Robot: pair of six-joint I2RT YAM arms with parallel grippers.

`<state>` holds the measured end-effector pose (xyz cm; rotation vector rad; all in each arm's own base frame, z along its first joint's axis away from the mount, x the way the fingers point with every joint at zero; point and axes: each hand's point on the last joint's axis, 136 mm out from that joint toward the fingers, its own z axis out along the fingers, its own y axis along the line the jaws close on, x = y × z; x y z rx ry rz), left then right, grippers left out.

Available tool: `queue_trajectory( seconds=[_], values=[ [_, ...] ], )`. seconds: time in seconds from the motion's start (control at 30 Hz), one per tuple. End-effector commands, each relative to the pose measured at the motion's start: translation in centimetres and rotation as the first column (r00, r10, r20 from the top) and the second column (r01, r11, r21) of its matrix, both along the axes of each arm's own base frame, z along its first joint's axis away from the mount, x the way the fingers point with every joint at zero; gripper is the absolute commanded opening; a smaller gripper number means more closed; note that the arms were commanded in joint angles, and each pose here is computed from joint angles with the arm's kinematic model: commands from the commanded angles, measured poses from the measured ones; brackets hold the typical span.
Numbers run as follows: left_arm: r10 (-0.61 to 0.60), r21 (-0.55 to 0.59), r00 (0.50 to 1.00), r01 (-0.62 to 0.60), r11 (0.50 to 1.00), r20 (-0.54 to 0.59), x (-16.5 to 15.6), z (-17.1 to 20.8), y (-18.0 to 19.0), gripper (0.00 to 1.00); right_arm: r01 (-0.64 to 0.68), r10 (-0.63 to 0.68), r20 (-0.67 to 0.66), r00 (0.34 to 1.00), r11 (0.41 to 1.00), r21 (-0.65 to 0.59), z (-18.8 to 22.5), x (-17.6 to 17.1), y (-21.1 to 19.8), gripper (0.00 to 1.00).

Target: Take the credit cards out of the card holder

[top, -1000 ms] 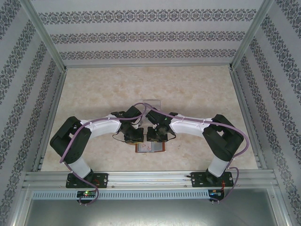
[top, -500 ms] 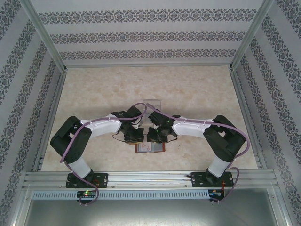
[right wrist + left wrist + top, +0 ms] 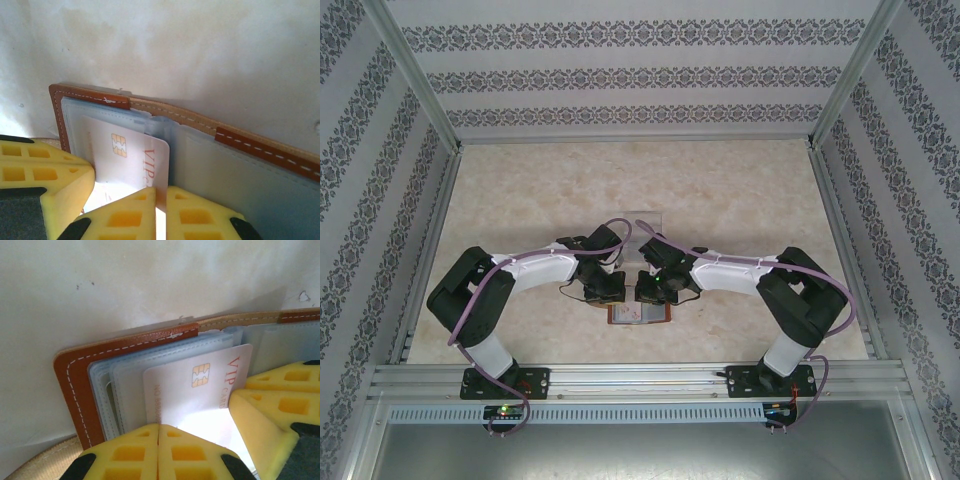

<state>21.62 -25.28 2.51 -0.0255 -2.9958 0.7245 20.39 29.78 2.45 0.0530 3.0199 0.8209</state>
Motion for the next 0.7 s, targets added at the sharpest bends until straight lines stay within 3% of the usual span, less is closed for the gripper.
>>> queue_trajectory(
  seconds=[0.0, 0.67],
  values=[
    [-0.007, 0.14, 0.999, 0.014, 0.99, -0.049, -1.6, -2.5, 2.3, 0.06, -0.003, 0.002, 0.011, 1.0, 0.998, 0.056, 0.9, 0.0, 0.6, 0.09],
    [-0.003, 0.147, 1.0, 0.007, 0.989, -0.031, -1.6, -2.0, 2.6, 0.07, 0.022, -0.022, 0.02, 1.0, 0.999, -0.028, 0.7, 0.1, -2.9, 0.0]
  ],
)
